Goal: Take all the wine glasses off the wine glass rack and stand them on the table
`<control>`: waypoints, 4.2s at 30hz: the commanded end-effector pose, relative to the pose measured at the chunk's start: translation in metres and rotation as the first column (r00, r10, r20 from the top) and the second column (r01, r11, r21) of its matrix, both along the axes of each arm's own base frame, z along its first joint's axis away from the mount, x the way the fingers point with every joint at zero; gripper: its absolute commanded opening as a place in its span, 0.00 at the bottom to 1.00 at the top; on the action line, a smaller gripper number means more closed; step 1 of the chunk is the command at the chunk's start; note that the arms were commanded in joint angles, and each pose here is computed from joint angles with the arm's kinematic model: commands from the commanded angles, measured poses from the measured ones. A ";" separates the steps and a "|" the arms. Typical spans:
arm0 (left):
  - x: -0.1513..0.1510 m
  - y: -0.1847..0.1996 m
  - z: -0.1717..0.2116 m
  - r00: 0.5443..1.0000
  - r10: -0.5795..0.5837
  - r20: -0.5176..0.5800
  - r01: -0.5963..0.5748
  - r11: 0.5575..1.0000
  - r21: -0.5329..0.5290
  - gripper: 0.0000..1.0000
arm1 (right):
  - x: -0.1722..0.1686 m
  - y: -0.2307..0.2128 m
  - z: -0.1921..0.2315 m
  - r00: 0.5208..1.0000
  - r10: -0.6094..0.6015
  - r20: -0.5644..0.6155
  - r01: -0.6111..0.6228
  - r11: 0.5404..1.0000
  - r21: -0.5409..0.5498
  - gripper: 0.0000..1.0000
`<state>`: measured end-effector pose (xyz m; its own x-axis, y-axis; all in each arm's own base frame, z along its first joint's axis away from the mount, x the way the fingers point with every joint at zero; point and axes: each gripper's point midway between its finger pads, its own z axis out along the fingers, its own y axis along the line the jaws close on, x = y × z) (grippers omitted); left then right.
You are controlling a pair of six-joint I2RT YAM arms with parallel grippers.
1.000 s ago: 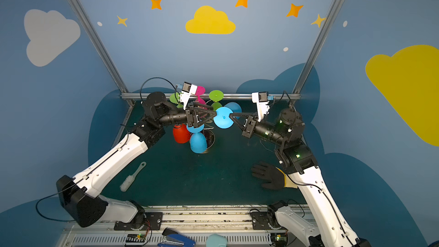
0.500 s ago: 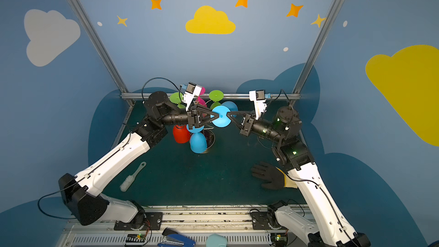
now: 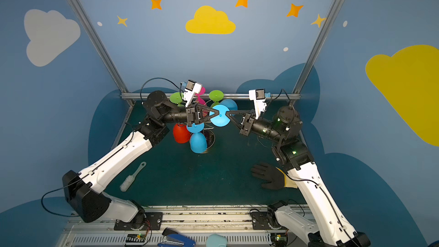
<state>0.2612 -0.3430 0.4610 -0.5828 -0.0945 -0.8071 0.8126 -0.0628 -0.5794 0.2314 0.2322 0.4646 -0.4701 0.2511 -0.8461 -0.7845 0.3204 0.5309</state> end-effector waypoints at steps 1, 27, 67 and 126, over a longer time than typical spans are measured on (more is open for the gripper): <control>-0.019 0.005 0.024 0.996 -0.050 0.074 0.054 0.997 -0.058 0.03 | 0.000 -0.002 0.005 1.000 -0.017 0.023 0.017 1.000 -0.007 0.09; 0.010 0.021 0.029 0.990 0.010 -0.139 -0.019 0.998 -0.065 0.03 | 0.011 -0.045 -0.029 0.591 -0.207 0.780 0.466 0.877 -0.120 0.91; 0.004 0.024 0.036 0.979 -0.078 -0.191 0.062 0.994 -0.092 0.03 | 0.076 0.016 -0.058 0.688 -0.029 0.725 0.350 0.888 -0.297 0.62; 0.061 -0.011 -0.037 0.351 0.271 0.896 -0.590 0.807 -0.013 0.56 | 0.029 -0.023 -0.128 0.978 -0.183 0.100 0.202 0.708 -0.677 0.15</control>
